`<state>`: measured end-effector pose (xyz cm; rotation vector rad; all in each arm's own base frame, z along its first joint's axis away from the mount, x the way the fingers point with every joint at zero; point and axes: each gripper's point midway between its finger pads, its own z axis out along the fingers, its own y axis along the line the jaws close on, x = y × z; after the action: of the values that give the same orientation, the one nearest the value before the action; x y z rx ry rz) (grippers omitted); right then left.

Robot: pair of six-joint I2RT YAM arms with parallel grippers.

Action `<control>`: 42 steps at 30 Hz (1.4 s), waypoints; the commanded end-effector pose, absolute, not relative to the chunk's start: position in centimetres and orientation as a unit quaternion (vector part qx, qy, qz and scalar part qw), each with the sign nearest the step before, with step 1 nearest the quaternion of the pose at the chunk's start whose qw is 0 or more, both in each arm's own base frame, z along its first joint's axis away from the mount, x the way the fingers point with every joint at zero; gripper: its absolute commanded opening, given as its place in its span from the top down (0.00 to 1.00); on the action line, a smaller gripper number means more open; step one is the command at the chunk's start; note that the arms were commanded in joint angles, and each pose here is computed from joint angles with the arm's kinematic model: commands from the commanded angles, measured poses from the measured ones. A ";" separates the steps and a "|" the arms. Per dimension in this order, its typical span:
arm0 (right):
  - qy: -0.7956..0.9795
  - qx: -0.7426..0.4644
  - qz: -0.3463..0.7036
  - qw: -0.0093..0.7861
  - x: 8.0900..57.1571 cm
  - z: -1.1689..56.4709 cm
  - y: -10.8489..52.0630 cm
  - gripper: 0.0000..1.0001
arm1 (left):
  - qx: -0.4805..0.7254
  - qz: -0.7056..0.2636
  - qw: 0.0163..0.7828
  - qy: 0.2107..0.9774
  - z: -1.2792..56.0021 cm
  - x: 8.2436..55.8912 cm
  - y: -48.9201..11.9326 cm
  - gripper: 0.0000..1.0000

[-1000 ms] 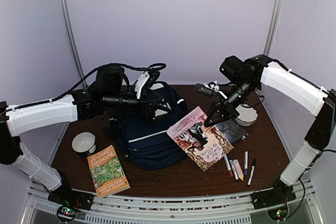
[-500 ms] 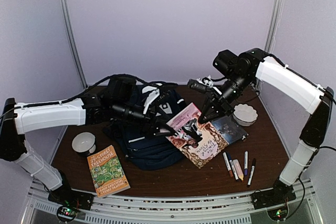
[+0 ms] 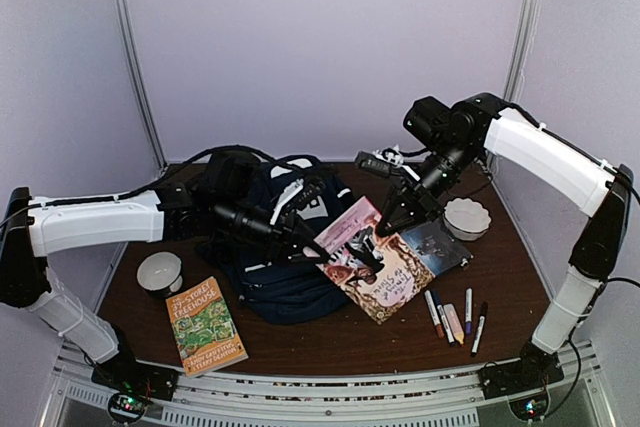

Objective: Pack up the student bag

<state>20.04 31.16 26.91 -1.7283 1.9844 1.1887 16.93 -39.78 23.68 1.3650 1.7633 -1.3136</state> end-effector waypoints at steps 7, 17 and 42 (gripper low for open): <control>0.690 -0.581 0.410 0.134 21.1 26.9 32.1 1.00 | 0.510 -0.483 0.255 0.665 22.9 16.9 -39.8 1.00; 0.682 -0.570 0.434 0.147 22.2 28.4 31.3 0.59 | 0.452 -0.458 0.308 0.701 25.3 16.4 -35.8 1.00; 0.661 -0.705 0.131 0.221 26.4 14.7 37.5 0.54 | -0.049 -0.314 0.489 0.812 27.7 21.9 -15.0 1.00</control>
<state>25.66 36.11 17.41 -1.8390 1.9314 0.6121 20.82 -16.87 27.44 0.0896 2.0312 -0.7611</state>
